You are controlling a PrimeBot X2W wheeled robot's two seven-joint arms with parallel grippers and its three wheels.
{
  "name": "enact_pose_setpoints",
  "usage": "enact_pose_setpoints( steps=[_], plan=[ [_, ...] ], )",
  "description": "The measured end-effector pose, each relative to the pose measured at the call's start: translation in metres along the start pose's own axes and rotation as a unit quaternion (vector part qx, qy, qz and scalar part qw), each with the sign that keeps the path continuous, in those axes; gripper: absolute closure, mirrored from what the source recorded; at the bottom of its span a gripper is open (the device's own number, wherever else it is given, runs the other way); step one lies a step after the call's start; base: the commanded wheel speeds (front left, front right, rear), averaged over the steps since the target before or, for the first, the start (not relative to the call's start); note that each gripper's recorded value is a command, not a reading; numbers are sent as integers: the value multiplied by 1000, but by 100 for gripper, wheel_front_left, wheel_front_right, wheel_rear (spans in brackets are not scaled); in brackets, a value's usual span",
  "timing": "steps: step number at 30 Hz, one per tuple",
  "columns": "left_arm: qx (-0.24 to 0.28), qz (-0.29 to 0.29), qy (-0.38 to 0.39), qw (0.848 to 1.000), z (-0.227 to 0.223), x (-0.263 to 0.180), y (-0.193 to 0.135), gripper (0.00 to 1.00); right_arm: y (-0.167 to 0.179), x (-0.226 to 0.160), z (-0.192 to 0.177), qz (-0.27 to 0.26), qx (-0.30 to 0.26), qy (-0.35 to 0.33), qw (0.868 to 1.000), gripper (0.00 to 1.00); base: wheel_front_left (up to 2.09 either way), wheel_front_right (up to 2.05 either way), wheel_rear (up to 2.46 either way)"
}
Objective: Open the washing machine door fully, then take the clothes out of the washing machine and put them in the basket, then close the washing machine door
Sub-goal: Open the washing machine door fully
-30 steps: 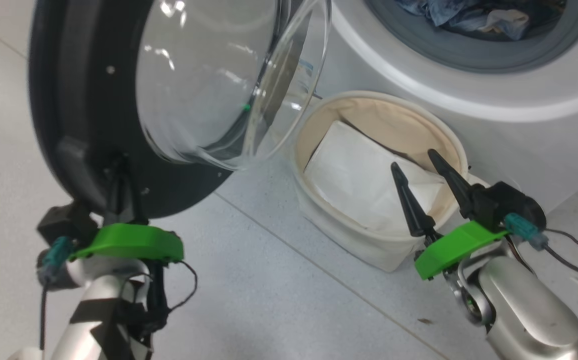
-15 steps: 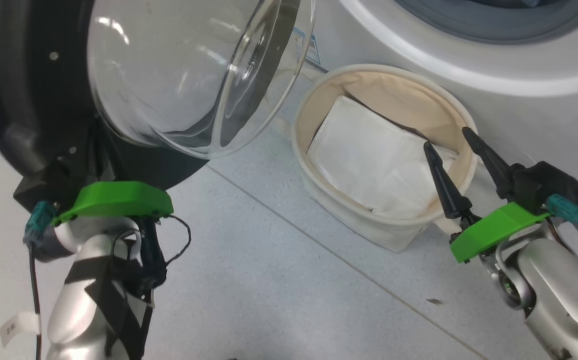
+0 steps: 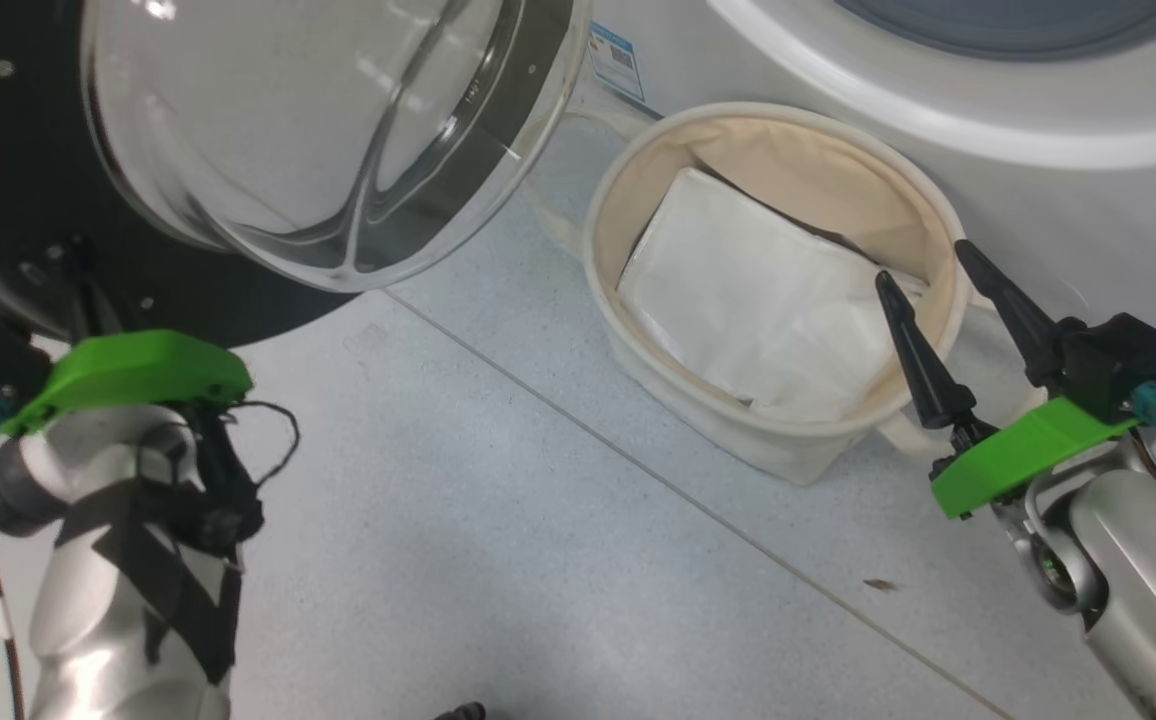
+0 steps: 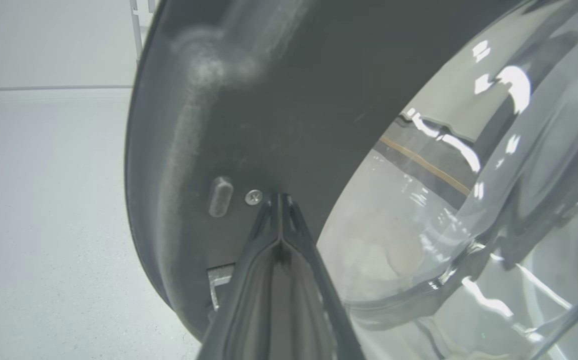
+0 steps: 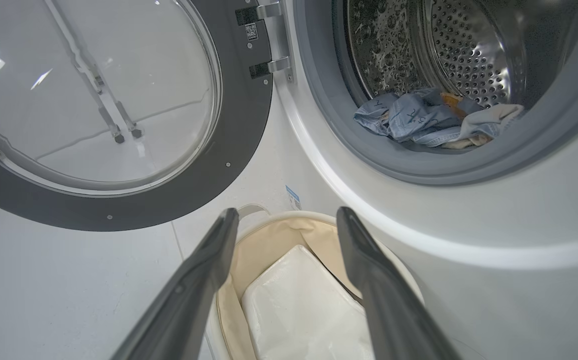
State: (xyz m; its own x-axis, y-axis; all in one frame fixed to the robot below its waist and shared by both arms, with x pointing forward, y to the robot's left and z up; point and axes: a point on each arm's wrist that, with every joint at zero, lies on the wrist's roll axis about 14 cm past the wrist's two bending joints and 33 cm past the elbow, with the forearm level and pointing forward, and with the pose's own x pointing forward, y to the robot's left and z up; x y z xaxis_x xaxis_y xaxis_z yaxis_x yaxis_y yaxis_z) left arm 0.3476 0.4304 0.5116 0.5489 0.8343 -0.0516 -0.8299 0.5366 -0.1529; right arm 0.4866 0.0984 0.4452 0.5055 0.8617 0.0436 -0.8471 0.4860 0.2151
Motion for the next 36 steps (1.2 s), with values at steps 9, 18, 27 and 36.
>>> enact_pose_setpoints(
  steps=[9, 18, 27, 36],
  plan=[
    [-5, 31, -6, 1000, 7, 13, 17, 100, -4, -2, -1, -3, -5, 4, 1000, 0, 0, 0, 0],
    [-28, -13, -24, 999, 23, 8, 15, 0, 1, -11, 20, -24, -7, -12, 1000, 0, 0, 0, 0],
    [-14, -98, -8, 995, 15, -20, 0, 0, 13, -41, 47, -82, 1, -40, 996, 0, 0, 0, 0],
    [11, -185, -19, 983, 9, -51, -19, 0, 29, -87, 72, -140, -9, -72, 988, 0, 0, 0, 0]
  ],
)
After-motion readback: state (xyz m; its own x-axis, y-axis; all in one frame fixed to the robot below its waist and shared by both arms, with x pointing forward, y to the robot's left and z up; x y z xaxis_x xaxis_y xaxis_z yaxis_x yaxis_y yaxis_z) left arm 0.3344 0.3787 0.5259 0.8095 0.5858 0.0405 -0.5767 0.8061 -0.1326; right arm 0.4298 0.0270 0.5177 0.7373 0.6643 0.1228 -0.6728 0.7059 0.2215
